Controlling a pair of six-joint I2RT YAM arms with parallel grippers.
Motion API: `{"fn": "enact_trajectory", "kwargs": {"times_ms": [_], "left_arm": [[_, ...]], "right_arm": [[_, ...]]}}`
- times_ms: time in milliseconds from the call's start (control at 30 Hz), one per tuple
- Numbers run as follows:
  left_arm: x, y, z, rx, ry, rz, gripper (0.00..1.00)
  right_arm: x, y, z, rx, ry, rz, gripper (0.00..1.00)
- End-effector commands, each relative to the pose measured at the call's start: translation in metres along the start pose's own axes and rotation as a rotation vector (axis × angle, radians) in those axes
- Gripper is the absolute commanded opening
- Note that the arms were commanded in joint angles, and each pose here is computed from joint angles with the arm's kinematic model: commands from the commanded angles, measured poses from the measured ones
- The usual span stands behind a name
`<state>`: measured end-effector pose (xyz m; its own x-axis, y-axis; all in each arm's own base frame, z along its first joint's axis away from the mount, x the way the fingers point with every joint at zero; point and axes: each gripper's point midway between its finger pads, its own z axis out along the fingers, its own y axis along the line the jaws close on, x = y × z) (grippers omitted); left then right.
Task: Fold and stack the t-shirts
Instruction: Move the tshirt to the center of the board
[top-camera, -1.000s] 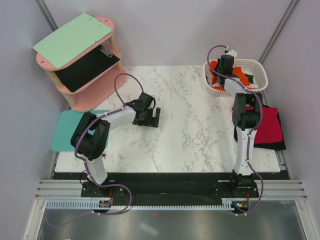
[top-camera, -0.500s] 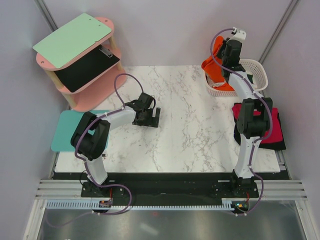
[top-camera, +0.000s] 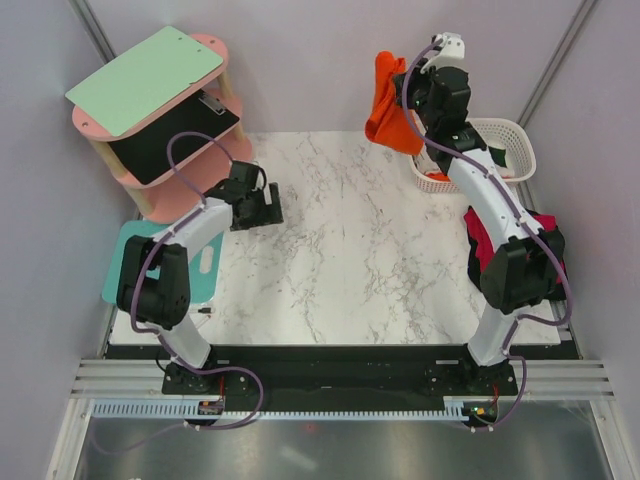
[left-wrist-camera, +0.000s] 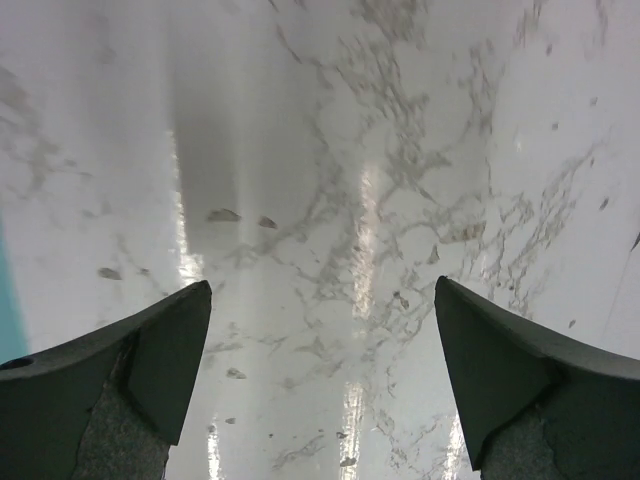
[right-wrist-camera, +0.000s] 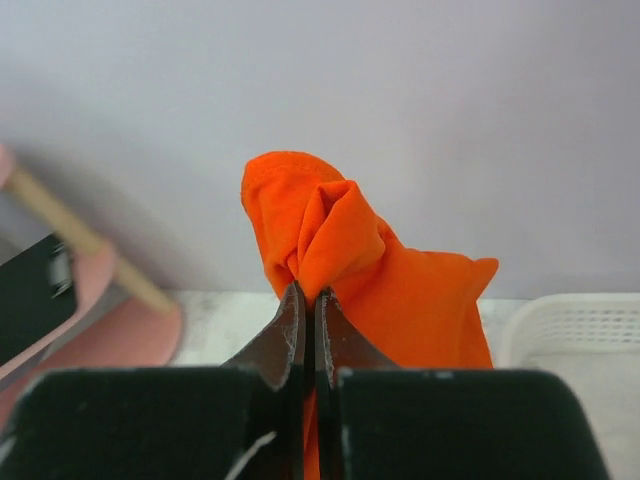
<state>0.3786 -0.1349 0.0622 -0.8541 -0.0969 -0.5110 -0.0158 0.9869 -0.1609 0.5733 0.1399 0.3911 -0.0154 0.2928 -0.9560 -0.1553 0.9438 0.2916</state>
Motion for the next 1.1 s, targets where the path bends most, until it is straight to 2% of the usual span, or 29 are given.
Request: {"fn": "enact_trajectory", "kwargs": {"times_ms": [0,67,200,367,533,667,800,833,867,900,933,1000,1033,1067], "left_arm": [[-0.065,0.010,-0.052,0.003,-0.195,-0.116,1.00],[-0.068,0.013,-0.056,0.003,-0.205,-0.126,1.00],[-0.064,0.012,-0.053,0.008,-0.194,-0.128,1.00],[-0.057,0.014,-0.042,-0.001,-0.161,-0.127,1.00],[-0.053,0.018,-0.037,-0.022,-0.151,-0.123,1.00],[-0.053,0.023,-0.036,-0.048,-0.156,-0.120,1.00],[-0.054,0.025,-0.036,-0.060,-0.160,-0.114,1.00],[-0.054,0.026,-0.035,-0.061,-0.157,-0.113,1.00],[-0.053,0.025,-0.034,-0.062,-0.154,-0.110,1.00],[-0.052,0.025,-0.033,-0.061,-0.148,-0.106,1.00],[-0.050,0.023,-0.032,-0.051,-0.143,-0.101,1.00],[-0.050,0.019,-0.031,-0.033,-0.144,-0.089,1.00],[-0.048,0.013,-0.032,-0.009,-0.145,-0.075,1.00],[-0.051,0.008,-0.034,0.011,-0.167,-0.057,1.00]], "right_arm": [[0.014,0.051,-0.036,-0.170,0.097,0.081,0.00],[0.039,0.062,-0.049,-0.220,0.166,0.102,0.00],[0.073,0.117,-0.082,-0.399,0.325,0.110,0.00],[0.084,0.182,-0.122,-0.650,0.444,0.149,0.00],[0.122,0.214,-0.149,-0.851,0.671,0.218,0.00],[0.159,0.209,-0.146,-0.859,0.768,0.234,0.00],[0.203,0.166,-0.114,-0.756,0.850,0.274,0.00],[0.229,0.152,-0.103,-0.716,0.890,0.289,0.00],[0.237,0.141,-0.092,-0.692,0.889,0.288,0.04],[0.247,0.109,-0.068,-0.580,0.863,0.274,0.11],[0.272,0.087,-0.055,-0.511,0.884,0.279,0.38],[0.281,0.049,-0.028,-0.420,0.828,0.285,0.57],[0.288,0.037,-0.021,-0.393,0.811,0.299,0.71],[0.289,0.030,-0.014,-0.392,0.768,0.310,0.78]]}}
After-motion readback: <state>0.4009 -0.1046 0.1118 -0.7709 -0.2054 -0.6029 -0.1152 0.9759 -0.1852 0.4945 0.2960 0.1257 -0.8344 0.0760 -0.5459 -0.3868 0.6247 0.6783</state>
